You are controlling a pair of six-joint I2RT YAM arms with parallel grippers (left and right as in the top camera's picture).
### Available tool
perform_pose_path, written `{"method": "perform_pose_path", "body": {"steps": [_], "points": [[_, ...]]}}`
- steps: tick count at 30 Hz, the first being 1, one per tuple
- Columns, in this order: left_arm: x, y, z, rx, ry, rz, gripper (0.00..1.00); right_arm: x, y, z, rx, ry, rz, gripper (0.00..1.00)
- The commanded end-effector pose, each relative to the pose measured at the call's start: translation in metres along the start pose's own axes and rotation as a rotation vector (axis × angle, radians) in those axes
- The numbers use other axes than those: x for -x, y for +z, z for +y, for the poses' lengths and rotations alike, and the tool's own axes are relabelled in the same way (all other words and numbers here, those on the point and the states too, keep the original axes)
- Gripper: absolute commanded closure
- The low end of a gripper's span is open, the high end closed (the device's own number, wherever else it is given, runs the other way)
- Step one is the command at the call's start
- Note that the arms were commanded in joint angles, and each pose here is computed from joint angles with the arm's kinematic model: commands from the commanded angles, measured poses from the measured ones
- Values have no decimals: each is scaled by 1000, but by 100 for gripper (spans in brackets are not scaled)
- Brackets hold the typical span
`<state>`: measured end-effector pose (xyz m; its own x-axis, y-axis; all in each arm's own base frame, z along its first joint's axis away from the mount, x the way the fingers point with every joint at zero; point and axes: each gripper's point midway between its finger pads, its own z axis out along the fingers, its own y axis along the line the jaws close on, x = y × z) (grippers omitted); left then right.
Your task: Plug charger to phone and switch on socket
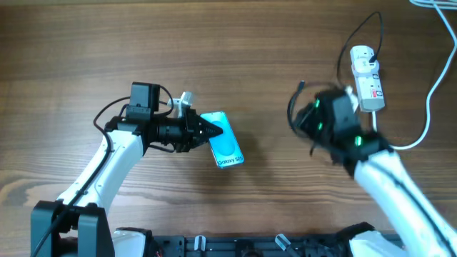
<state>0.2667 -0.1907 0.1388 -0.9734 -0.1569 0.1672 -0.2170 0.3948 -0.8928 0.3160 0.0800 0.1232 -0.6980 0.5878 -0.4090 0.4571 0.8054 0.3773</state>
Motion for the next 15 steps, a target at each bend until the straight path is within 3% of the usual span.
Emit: {"method": "perform_pose_path", "body": {"steps": [1,3,7,12,15], "points": [[-3,-2,-10,-40,37,22,96,35,41,15,-41,-74,44,37],[-3,-2,-10,-40,37,22,96,48,84,26,-80,-109,67,44],[-3,-2,-10,-40,36,22,96,64,153,26,-189,-144,59,46],[-3,-2,-10,-40,25,22,96,64,189,8,-259,-174,15,51],[-3,-2,-10,-40,25,22,96,49,200,-4,-292,-219,72,69]]}}
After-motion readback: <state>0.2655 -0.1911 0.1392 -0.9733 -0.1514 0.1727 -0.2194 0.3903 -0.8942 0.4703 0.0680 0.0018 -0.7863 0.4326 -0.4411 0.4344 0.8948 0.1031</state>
